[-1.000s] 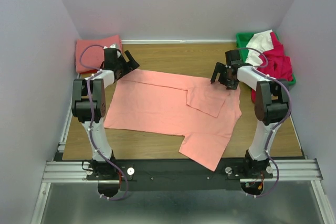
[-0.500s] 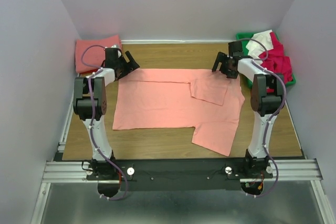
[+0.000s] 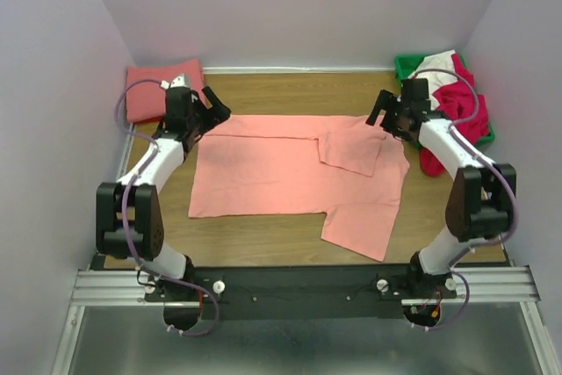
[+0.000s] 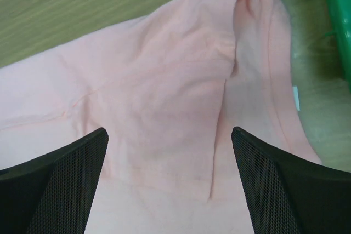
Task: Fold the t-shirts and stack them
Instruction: Fold the tshirt
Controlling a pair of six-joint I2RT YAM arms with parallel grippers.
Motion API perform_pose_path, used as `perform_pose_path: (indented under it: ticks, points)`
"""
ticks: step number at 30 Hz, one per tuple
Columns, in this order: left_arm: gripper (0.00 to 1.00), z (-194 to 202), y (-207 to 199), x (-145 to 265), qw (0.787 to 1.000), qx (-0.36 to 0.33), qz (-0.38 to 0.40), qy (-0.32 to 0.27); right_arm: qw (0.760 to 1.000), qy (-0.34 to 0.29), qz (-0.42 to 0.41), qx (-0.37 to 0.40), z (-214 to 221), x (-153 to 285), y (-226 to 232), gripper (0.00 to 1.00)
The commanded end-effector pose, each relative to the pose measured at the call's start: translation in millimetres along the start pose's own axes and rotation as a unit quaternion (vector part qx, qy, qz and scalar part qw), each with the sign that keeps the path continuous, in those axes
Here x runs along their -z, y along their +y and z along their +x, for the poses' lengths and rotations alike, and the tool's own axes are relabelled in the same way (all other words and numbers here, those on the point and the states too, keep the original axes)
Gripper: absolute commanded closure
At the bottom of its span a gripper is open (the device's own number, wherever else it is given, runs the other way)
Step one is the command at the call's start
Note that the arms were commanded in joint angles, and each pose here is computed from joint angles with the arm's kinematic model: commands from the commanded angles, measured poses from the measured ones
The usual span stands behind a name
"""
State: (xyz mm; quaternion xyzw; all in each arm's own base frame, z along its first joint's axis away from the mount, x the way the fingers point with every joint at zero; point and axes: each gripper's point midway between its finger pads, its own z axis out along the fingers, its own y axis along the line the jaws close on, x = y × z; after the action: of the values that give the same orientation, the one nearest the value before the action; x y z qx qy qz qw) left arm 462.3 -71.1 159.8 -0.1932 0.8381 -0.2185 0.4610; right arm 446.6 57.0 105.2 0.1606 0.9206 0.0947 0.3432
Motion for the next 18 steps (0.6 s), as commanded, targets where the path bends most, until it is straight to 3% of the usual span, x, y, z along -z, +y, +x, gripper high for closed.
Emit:
perform_pose_path:
  ticks: [1,9,14,18]
  points:
    - [0.02,67.9,12.6,22.8,0.997,0.024,-0.043,0.054,0.998,-0.047,0.005,-0.041,8.2,40.3,-10.0,0.00]
    - [0.01,188.9,-19.3,98.9,0.991,0.027,-0.015,0.132,0.997,-0.061,-0.018,-0.052,38.4,80.4,-17.3,0.00]
    - [0.02,227.0,-14.1,131.5,0.987,0.048,-0.011,0.156,0.996,-0.064,-0.027,-0.055,39.0,85.7,-14.9,0.00]
    - [0.02,234.1,16.4,130.2,0.983,0.038,-0.083,0.158,0.996,-0.062,-0.024,-0.052,40.3,84.1,-16.4,0.00]
